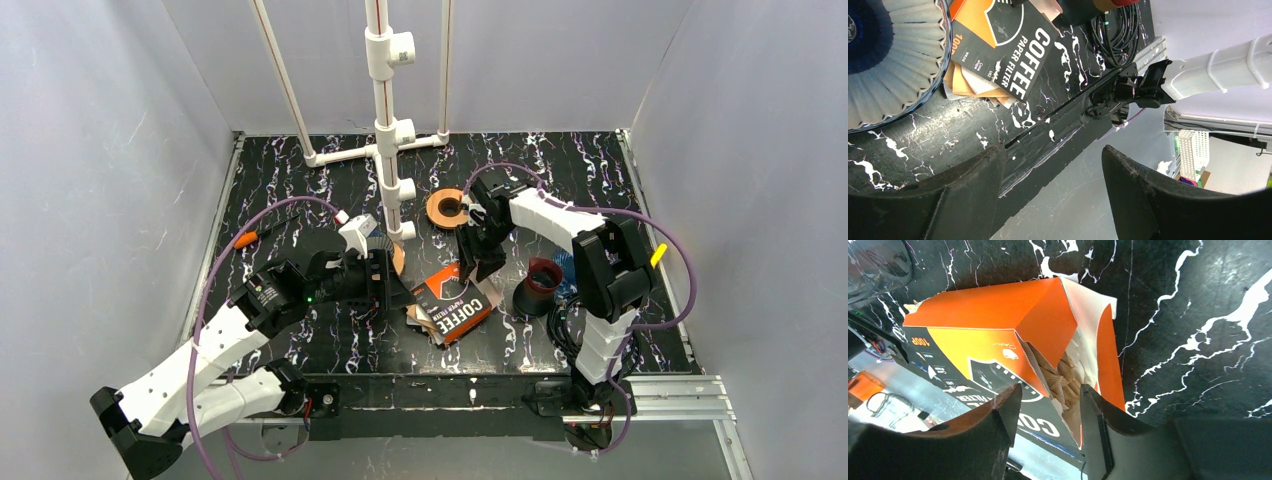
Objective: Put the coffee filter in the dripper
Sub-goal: Pick up the coffee filter from the coffee filter holder.
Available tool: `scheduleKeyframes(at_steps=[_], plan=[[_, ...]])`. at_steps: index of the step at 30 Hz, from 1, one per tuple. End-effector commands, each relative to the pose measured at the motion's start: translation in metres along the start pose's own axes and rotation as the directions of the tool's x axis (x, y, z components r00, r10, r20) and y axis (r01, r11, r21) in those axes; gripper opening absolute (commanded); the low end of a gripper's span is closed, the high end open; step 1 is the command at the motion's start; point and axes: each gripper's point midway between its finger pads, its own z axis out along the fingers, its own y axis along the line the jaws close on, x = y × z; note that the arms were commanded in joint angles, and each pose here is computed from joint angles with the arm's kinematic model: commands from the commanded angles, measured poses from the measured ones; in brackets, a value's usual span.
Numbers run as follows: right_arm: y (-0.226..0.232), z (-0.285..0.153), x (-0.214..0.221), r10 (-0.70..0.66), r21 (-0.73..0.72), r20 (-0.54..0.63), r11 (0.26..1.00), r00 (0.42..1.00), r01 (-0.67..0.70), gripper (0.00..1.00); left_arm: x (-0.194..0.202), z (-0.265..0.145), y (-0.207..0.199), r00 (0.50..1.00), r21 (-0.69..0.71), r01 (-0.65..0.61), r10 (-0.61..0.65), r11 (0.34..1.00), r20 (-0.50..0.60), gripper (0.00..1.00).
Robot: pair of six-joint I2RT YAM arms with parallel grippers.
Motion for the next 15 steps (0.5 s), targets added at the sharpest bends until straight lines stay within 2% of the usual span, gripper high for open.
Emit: scheduleKeyframes(at_steps=[1,8,12,13,14,15], plan=[[0.006,0.004,-0.001,0.002,-0.048,0.003,0.999,1.0,-0.002,0.53,0.003,-0.001,0.003,1.0,-0.005,-0.002,0.002,1.0,0.005,0.68],[0.006,0.003,-0.005,-0.019,-0.048,0.011,0.999,1.0,0.019,0.29,0.004,0.001,0.006,1.0,-0.007,0.004,-0.004,1.0,0.015,0.68],[0.003,-0.002,-0.007,-0.061,-0.025,0.011,0.998,0.998,0.062,0.21,0.006,0.004,0.009,1.0,0.002,0.007,-0.007,1.0,0.028,0.68],[0.002,-0.002,-0.007,-0.074,-0.017,0.007,0.997,0.997,0.074,0.16,0.006,0.005,0.011,0.999,-0.003,0.006,-0.006,1.0,0.033,0.68],[0.0,-0.003,-0.008,-0.085,-0.006,0.005,0.996,0.996,0.085,0.04,0.005,0.005,0.011,0.999,-0.003,0.006,-0.006,1.0,0.041,0.67],[-0.002,-0.005,-0.008,-0.095,0.006,0.004,0.995,0.995,0.095,0.01,0.004,0.005,0.011,0.999,-0.004,0.0,0.0,1.0,0.047,0.67]])
